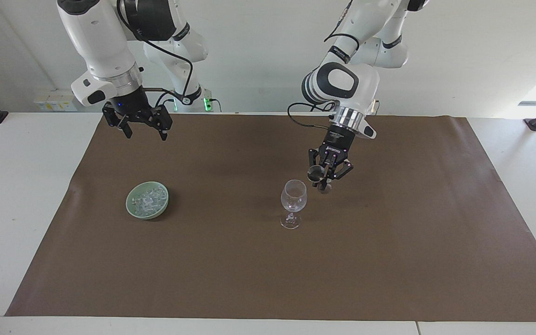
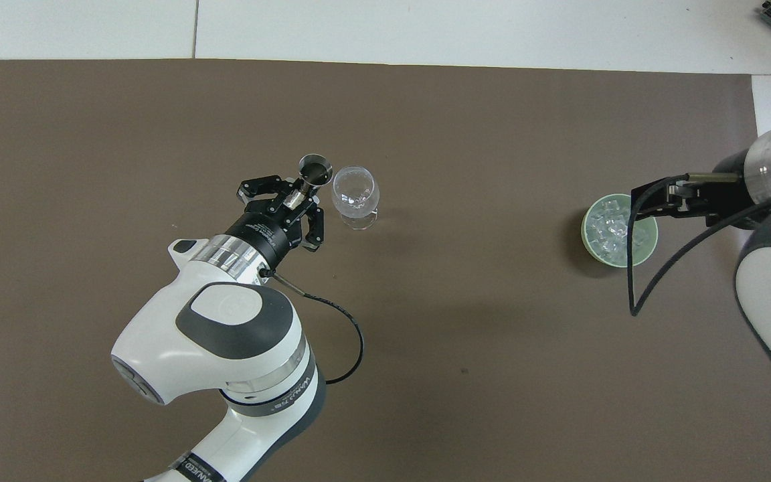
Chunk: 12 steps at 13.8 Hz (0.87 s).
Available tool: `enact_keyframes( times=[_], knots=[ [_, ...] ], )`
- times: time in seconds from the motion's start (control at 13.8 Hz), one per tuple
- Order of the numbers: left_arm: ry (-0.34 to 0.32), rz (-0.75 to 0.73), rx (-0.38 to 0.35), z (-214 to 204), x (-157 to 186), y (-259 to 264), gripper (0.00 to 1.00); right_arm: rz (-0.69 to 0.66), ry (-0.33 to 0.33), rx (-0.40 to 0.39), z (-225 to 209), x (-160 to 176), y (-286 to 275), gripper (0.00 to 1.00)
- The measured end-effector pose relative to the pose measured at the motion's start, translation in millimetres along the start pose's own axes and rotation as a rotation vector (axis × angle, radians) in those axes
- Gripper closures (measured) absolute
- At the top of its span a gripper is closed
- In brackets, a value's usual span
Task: Pour wine and add ice with both arms
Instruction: 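Lift the jigger with the left gripper and carry it to the wine glass, then tilt the jigger over the clear wine glass with the left gripper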
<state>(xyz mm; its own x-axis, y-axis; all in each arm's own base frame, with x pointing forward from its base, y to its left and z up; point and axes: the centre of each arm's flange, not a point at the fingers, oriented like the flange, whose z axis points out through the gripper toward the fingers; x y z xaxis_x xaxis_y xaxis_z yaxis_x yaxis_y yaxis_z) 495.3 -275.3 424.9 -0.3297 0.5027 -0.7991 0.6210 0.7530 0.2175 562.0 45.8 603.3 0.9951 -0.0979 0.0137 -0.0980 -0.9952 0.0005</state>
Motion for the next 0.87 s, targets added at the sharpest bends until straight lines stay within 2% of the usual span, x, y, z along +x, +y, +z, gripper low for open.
enact_keyframes(
  times=[0.87],
  knots=[
    [0.047, 0.254, -0.032, 9.0, -9.0, -16.6, 0.78, 0.000, 0.000, 0.000, 0.0, 0.0, 0.0, 0.00]
  ],
)
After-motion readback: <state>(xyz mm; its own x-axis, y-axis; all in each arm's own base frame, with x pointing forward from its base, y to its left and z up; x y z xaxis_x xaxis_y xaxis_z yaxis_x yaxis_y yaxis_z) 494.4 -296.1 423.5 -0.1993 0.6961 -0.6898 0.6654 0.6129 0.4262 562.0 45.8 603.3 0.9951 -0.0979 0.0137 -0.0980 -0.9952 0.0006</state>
